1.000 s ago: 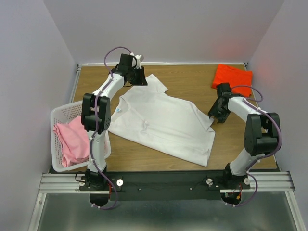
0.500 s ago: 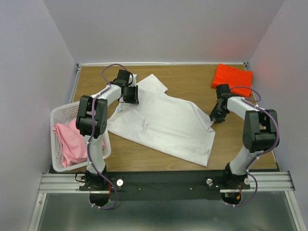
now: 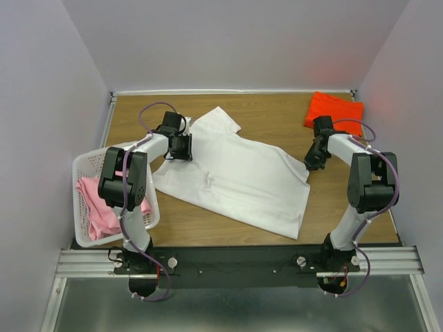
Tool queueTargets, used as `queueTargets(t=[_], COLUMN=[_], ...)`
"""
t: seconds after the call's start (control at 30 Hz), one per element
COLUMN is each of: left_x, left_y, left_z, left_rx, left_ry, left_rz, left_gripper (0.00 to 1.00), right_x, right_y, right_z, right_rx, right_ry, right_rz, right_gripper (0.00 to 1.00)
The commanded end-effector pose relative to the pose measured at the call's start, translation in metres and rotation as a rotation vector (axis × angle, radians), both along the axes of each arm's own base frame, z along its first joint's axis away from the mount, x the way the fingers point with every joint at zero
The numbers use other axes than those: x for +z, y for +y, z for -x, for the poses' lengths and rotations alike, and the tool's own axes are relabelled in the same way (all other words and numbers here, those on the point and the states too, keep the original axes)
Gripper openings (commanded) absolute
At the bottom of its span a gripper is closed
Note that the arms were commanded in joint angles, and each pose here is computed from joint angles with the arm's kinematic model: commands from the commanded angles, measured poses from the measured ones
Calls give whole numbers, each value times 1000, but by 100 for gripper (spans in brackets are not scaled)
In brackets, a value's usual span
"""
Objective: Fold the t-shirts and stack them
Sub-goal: Fold the tshirt
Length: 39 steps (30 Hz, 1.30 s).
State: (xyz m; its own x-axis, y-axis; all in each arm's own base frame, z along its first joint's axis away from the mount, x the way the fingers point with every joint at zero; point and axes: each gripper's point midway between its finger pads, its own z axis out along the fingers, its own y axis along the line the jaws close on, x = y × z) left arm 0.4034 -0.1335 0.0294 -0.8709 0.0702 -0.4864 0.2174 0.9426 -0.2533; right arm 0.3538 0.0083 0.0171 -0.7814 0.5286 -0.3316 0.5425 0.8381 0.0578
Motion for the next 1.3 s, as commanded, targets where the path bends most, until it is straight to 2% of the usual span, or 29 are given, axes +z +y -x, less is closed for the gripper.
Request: queueTargets(t=[0.0,0.33,0.67,1.07,1.17,1.27], left_x=[-5,-22,-21,-9,1,24], left_y=[10,9,-2,-28,-32,-34], left_z=[5,32,88,135,141,123], left_rx=[19,22,26,7,14,22], left_ry=[-19,37,121,171,170,108], left_rz=[-35,-8,93,176,202,204], left_gripper=[31,30,30,30,30,31], right_x=[-8,-4,1,-1,0,6], right_y=[-10,-29,-48,-59,-60,-60], right_z=[-5,-26,-53,-86,-92,-97], right_rx=[9,10,15,55,71,79], right_ry=[28,18,9,8,8,-1], right_rz=[26,66,98,136,140,141], right_gripper=[11,4,4,4,4,4])
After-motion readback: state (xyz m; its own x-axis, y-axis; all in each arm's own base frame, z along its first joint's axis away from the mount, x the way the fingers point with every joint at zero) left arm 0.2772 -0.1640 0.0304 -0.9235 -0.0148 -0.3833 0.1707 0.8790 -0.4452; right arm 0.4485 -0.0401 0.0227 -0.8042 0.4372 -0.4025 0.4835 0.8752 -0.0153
